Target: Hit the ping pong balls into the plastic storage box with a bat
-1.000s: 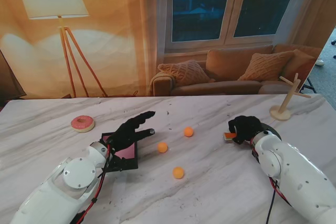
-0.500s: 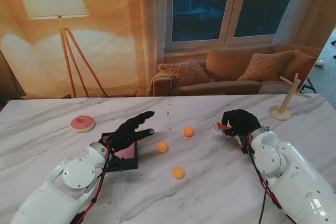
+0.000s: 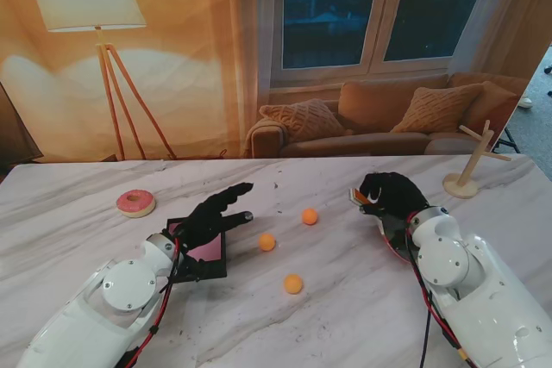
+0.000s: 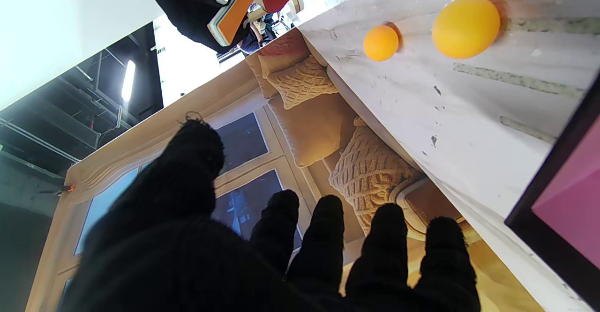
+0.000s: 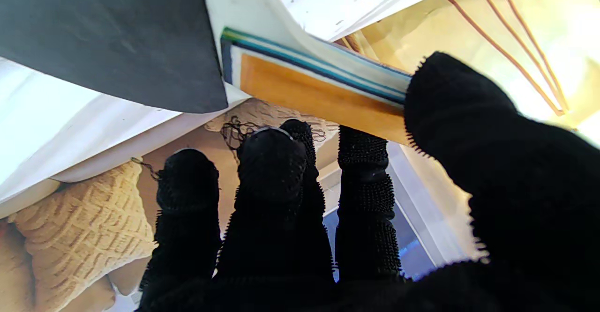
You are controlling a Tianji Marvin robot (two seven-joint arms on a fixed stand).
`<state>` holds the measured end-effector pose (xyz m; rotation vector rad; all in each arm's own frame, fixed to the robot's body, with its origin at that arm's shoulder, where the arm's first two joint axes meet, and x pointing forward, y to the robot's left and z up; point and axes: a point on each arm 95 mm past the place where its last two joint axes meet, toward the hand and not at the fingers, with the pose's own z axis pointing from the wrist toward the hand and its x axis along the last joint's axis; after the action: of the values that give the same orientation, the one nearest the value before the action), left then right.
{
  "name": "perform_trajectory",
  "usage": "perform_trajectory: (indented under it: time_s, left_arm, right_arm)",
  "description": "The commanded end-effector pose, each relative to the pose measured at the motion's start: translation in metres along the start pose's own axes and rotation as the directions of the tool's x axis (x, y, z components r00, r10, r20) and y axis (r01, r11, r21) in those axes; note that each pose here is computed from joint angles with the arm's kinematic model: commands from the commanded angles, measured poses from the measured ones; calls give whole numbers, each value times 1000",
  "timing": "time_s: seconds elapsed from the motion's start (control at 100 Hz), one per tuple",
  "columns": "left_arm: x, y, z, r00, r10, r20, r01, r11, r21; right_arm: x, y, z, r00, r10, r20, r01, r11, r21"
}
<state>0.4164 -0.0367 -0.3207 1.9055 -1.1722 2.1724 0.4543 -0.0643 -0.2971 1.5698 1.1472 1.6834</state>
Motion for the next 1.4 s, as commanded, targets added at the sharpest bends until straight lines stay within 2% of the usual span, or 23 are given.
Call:
perform_trajectory:
  time_s: [0.0, 0.41, 0.58, 0.78, 1.27, 1.39]
  left_arm:
    - [1, 3, 1, 1000, -7, -3, 7, 1000, -14]
    - [0, 3, 1, 1000, -6, -3, 6, 1000, -13]
    - [0, 4, 1, 1000, -10, -2, 10, 1000, -13]
    - [0, 3, 1, 1000, -9, -3, 9, 1000, -12]
    - [1, 4, 2, 1000, -11, -6, 11, 1000, -19]
    - [0, 5, 2, 1000, -11, -7, 11, 1000, -19]
  right_arm:
    - [10, 2, 0, 1000, 14, -27, -14, 1000, -4]
    - [31, 7, -2, 993, 83, -80, -87, 995, -53]
    - [34, 3, -3, 987, 150, -64, -154, 986, -63]
    - [28, -8, -6, 962, 272, 5, -271, 961, -47]
    - [8, 5, -29, 937, 347, 43, -343, 936, -86]
    - [1, 10, -36, 938, 344, 43, -338, 936, -99]
